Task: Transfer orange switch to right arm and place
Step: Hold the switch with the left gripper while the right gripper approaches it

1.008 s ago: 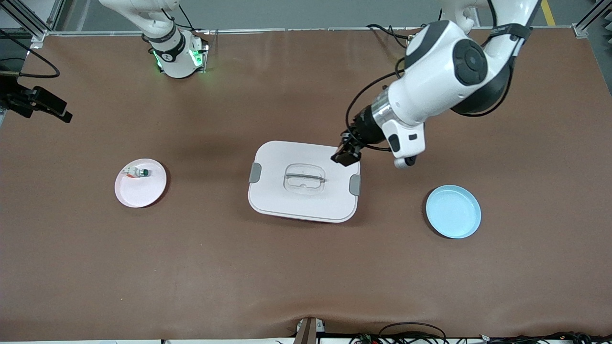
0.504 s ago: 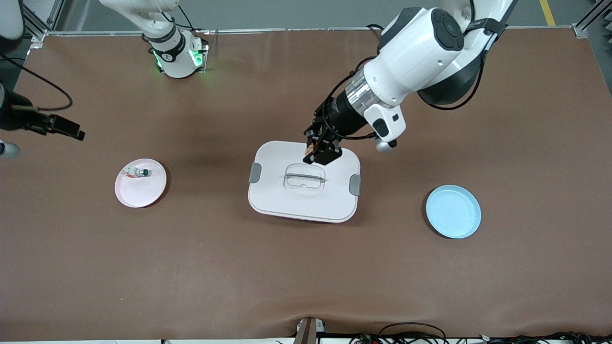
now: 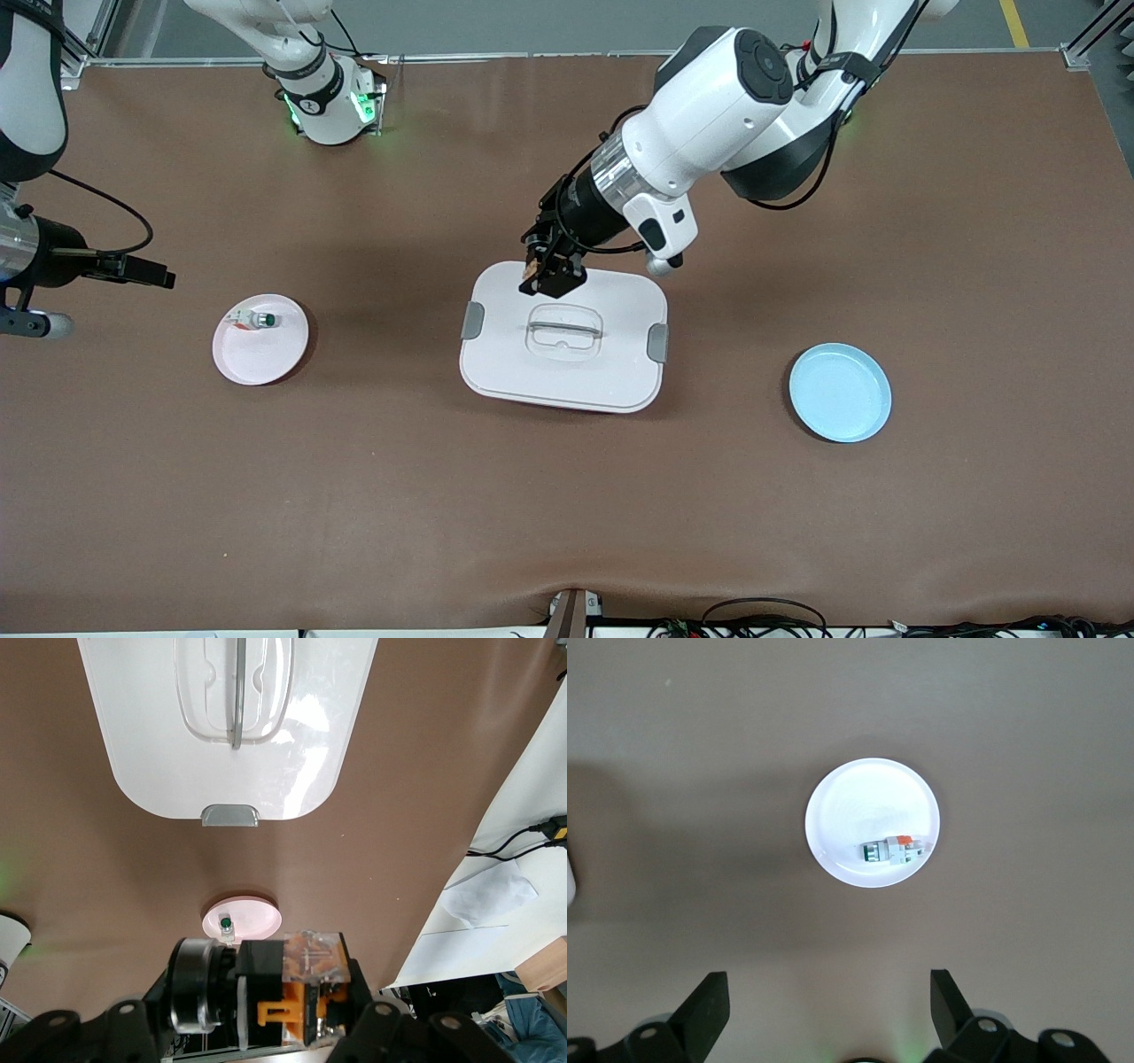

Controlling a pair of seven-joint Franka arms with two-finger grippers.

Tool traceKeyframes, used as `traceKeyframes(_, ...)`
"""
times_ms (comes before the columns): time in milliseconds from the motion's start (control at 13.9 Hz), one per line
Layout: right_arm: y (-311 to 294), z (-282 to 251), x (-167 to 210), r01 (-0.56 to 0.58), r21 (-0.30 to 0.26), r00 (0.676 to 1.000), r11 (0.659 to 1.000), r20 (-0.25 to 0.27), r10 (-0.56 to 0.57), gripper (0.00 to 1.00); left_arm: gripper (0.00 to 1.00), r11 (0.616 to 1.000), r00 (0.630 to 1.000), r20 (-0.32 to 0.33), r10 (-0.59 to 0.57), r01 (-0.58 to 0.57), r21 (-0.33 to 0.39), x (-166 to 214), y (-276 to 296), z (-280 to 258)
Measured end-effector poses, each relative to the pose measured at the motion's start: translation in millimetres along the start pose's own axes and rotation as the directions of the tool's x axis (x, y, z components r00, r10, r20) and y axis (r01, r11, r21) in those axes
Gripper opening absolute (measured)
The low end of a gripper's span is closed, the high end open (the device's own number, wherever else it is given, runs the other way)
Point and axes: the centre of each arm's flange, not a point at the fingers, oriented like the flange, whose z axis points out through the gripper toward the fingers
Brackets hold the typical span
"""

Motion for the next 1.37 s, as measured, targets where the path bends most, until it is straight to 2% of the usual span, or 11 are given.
traceKeyframes(144, -11, 3, 0, 0.069, 0.100, 0.998, 0.993, 0.001, -0.070, 1.00, 0.72, 1.000, 1.000, 0.005, 0.004, -0.004, -0.011, -2, 1, -1)
traceKeyframes(360, -30, 17, 2, 0.094, 0.243, 0.995, 0.966, 0.015, -0.101, 1.00, 0.72, 1.000, 1.000, 0.013, 0.004, -0.004, -0.029, -2, 4, -4)
traceKeyframes(504, -51, 22, 4, 0.101, 0.338, 0.994, 0.936, 0.011, -0.111, 1.00, 0.72, 1.000, 1.000, 0.014, 0.004, -0.004, -0.031, -3, 4, -4)
traceKeyframes(648, -74, 30, 7, 0.099, 0.450, 0.994, 0.888, -0.007, -0.107, 1.00, 0.72, 1.000, 1.000, 0.015, 0.004, -0.004, -0.031, -3, 5, -5)
traceKeyframes(864, -121, 38, 5, 0.139, 0.527, 0.989, 0.839, -0.028, -0.147, 1.00, 0.72, 1.000, 1.000, 0.014, 0.003, -0.003, -0.031, -2, 5, -4)
traceKeyframes(1080, -175, 33, -1, 0.202, 0.569, 0.979, 0.797, -0.081, -0.189, 1.00, 0.72, 1.000, 1.000, 0.014, 0.003, -0.002, -0.031, -2, 5, -4)
traceKeyframes(1368, -217, 18, -8, 0.240, 0.637, 0.971, 0.732, -0.157, -0.181, 1.00, 0.72, 1.000, 1.000, 0.014, 0.003, -0.002, -0.031, -2, 5, -4)
